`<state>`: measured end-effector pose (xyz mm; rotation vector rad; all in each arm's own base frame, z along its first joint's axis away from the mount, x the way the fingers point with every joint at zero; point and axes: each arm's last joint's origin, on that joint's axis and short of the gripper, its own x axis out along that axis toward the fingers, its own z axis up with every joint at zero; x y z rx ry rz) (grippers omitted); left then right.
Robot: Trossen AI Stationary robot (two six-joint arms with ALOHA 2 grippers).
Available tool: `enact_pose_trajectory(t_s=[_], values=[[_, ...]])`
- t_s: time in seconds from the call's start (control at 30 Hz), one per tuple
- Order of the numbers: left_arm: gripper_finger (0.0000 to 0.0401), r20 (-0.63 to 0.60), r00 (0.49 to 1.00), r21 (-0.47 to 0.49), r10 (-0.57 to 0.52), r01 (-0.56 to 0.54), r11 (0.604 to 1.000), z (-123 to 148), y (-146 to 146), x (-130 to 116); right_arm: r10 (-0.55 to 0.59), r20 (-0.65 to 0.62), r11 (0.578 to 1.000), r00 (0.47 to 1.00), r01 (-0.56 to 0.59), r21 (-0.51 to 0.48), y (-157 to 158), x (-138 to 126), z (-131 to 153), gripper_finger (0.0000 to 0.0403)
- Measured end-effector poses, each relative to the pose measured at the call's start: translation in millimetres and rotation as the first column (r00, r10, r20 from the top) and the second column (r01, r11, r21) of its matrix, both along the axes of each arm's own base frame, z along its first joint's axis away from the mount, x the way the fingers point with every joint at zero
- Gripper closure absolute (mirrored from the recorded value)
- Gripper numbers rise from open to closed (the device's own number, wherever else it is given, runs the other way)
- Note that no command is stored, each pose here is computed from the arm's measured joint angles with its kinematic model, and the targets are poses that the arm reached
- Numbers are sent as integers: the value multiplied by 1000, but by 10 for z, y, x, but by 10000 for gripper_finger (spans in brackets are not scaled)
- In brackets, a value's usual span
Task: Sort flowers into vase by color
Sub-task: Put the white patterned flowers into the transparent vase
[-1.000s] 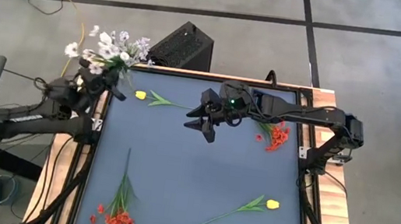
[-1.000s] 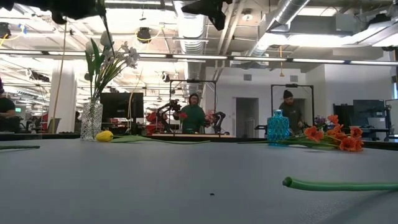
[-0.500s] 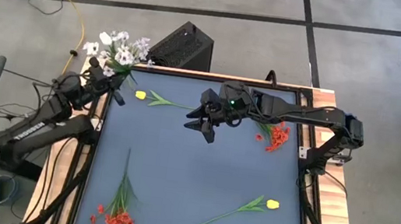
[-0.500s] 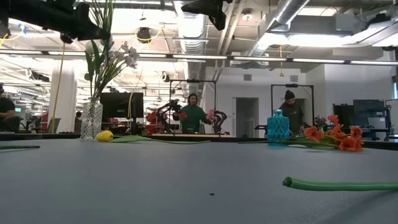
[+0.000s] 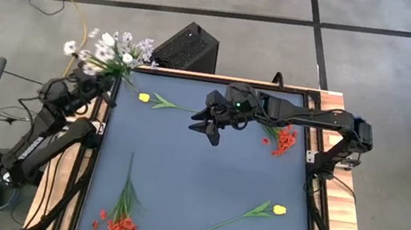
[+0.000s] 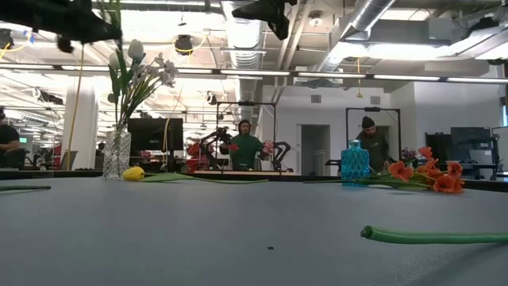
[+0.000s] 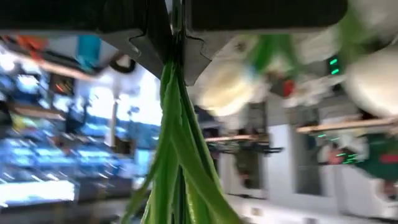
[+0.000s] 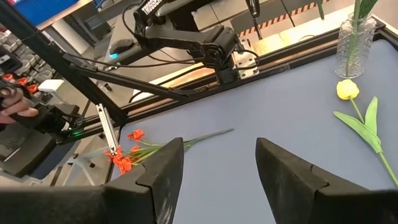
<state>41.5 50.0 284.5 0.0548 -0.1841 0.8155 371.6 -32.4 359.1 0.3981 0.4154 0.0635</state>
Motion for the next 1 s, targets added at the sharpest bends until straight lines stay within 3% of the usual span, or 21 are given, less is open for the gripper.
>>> enact_pose_trajectory(t_s=[0.13, 0.23, 0.5, 0.73, 1.0], values=[[401, 53, 996, -8, 74, -73, 997, -25, -108, -111, 0, -7, 1000, 1000, 0, -1, 0, -3, -6, 177], [401, 57, 986, -80, 155, -150, 985, -56, -107, -142, 1, -5, 1000, 1000, -1, -9, 0, -2, -6, 177], [401, 93, 900, -167, 426, -408, 898, -165, -17, -176, 3, -1, 1000, 1000, -4, -29, -11, -2, -4, 177], [401, 154, 891, -128, 428, -411, 903, -419, 136, -64, 7, 1, 999, 1000, -7, -43, -20, -3, -5, 177], [401, 141, 850, -47, 507, -506, 861, -501, 184, -54, 17, -2, 999, 1000, -17, -44, 12, -2, -8, 177]])
